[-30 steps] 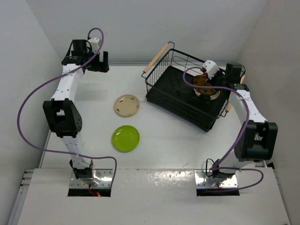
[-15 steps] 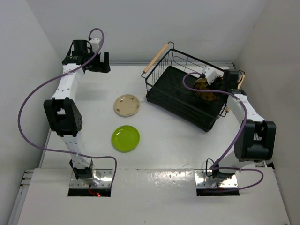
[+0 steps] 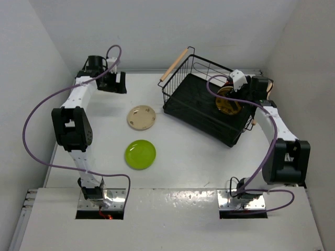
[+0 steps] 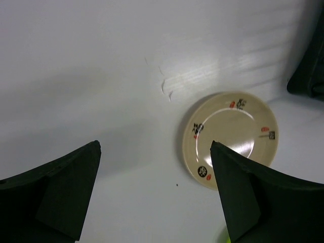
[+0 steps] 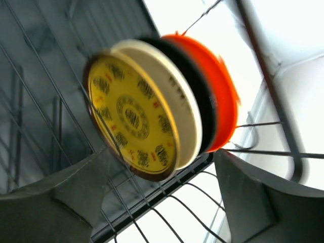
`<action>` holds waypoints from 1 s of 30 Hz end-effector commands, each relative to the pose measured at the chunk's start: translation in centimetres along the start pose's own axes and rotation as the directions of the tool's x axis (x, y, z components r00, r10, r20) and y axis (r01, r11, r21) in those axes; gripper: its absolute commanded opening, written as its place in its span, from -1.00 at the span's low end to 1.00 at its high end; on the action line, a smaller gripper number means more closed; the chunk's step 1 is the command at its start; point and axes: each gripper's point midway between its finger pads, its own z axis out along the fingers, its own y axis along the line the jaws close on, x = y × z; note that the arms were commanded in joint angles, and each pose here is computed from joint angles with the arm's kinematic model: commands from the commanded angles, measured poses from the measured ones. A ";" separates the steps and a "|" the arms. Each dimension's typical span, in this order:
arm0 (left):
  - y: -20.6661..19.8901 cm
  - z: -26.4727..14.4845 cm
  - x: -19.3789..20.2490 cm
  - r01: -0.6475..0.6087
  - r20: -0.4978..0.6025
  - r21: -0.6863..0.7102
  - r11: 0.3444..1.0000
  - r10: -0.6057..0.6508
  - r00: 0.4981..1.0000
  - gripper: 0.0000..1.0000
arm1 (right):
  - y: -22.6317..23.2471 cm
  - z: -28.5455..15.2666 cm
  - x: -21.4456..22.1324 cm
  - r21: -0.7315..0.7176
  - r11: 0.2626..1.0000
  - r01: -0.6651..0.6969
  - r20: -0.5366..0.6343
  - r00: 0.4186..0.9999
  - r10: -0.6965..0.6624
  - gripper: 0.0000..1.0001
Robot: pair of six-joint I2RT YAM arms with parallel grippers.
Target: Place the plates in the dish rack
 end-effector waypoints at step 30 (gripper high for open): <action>-6.0 5.0 16.4 0.108 -0.353 0.204 0.973 -0.030 0.935 0.34 | 22.3 -10.5 -21.7 -0.281 0.928 -0.246 0.312 0.891 0.331 0.81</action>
